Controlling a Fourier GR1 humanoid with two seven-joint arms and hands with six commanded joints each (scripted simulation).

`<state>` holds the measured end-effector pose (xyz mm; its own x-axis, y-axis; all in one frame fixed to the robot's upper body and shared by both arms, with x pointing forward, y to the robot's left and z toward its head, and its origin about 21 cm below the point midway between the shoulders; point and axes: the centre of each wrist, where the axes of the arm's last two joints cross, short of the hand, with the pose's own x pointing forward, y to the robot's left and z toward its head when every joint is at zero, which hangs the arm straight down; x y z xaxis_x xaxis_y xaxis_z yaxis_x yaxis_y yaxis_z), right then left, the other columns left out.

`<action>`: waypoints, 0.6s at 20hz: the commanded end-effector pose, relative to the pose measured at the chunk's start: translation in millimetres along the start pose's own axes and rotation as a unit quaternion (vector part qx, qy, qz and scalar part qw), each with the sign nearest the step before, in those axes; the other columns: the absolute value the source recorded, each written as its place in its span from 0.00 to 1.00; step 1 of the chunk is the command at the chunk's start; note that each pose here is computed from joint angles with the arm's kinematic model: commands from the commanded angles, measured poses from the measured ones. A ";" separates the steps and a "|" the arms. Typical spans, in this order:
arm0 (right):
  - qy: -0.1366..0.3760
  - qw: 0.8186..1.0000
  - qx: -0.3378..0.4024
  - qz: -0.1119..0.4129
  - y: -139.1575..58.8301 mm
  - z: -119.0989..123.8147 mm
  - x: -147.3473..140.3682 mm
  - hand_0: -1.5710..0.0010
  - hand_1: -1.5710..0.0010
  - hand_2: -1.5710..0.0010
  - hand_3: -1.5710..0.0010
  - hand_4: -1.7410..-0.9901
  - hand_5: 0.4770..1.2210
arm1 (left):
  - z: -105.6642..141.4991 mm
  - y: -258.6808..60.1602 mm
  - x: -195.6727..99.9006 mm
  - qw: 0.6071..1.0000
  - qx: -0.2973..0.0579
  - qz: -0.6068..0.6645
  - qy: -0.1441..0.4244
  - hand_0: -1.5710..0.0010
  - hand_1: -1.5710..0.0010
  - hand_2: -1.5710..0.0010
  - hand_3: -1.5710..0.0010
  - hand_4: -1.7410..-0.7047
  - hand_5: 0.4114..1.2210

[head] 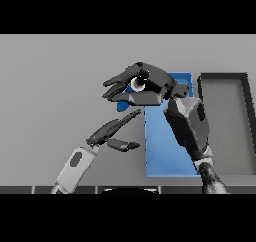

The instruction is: Pick up the blue pipe and place it into the blue bin.

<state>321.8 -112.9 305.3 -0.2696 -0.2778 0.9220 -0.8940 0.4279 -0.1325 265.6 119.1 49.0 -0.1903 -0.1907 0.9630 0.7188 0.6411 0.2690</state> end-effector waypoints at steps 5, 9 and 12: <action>0.004 0.990 -0.133 0.048 -53.0 0.7 31.3 0.00 0.00 0.00 0.00 0.00 1.00 | 5.3 0.2 -0.4 1.000 -0.003 -0.006 0.003 1.00 1.00 1.00 1.00 0.82 0.02; 0.046 0.974 -0.213 0.068 -95.7 28.8 19.3 0.00 0.00 0.00 0.00 0.00 1.00 | 5.4 -3.5 -4.6 1.000 -0.001 -0.011 0.006 1.00 1.00 1.00 1.00 0.83 0.00; 0.087 0.961 -0.259 0.051 -113.4 57.6 -1.2 0.00 0.00 0.00 0.00 0.00 1.00 | 8.1 1.2 -2.7 1.000 0.002 -0.020 0.007 1.00 1.00 1.00 1.00 0.84 0.00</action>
<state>403.1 -211.0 297.6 -0.2383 -0.0819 0.9677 -0.5562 0.8283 -0.0669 261.7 126.7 47.0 -0.2102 -0.2264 0.9511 0.7067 0.6370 0.3078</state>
